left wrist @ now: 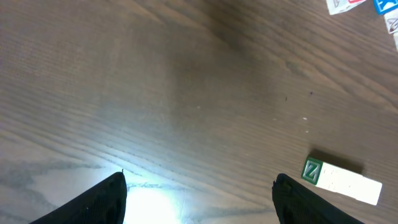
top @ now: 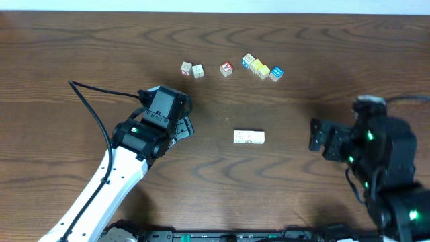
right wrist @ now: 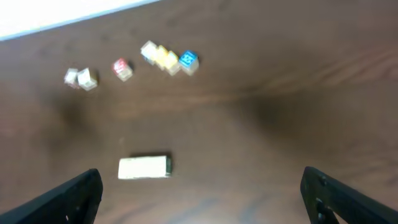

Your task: Lift 3 blocks

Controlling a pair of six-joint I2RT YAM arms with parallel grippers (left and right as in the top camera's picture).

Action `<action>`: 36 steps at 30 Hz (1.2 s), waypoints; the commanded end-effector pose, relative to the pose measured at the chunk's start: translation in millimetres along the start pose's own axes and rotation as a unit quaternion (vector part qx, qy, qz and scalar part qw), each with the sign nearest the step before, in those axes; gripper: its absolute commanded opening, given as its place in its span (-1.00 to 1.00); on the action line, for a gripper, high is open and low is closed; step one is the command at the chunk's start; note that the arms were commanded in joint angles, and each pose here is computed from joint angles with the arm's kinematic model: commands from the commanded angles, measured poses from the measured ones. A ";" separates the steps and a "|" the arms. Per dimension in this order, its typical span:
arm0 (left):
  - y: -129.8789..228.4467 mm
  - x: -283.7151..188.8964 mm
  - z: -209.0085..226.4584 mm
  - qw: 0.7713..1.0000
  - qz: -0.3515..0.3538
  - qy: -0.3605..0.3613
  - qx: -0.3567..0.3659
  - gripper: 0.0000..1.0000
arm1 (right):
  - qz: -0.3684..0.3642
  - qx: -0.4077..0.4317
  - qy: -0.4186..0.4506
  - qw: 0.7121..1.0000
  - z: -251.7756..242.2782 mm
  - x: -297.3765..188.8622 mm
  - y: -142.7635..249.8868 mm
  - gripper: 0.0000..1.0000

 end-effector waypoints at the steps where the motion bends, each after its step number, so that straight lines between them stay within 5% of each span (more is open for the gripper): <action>1: -7.7 -5.5 -0.9 1.000 -0.012 0.001 0.004 0.51 | -0.023 0.000 0.007 1.000 -18.2 4.4 19.0 0.98; 23: -7.7 -5.5 -0.8 1.000 -0.013 0.000 0.004 0.51 | -0.263 -0.009 -0.091 0.960 -30.4 26.0 59.5 0.99; 36: -7.7 -5.5 -0.9 1.000 -0.013 0.001 0.004 0.51 | -0.277 -0.047 -0.094 0.955 -31.0 34.6 71.5 0.98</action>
Point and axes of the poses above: each gripper's point midway between its finger pads, its own x axis out along the fingers, its own z axis along the line the jaws close on, y = z × x, the point moved 3 cm from there along -x, back along the fingers, and after that the axes turned 3 degrees about x, right-handed, at the moved point
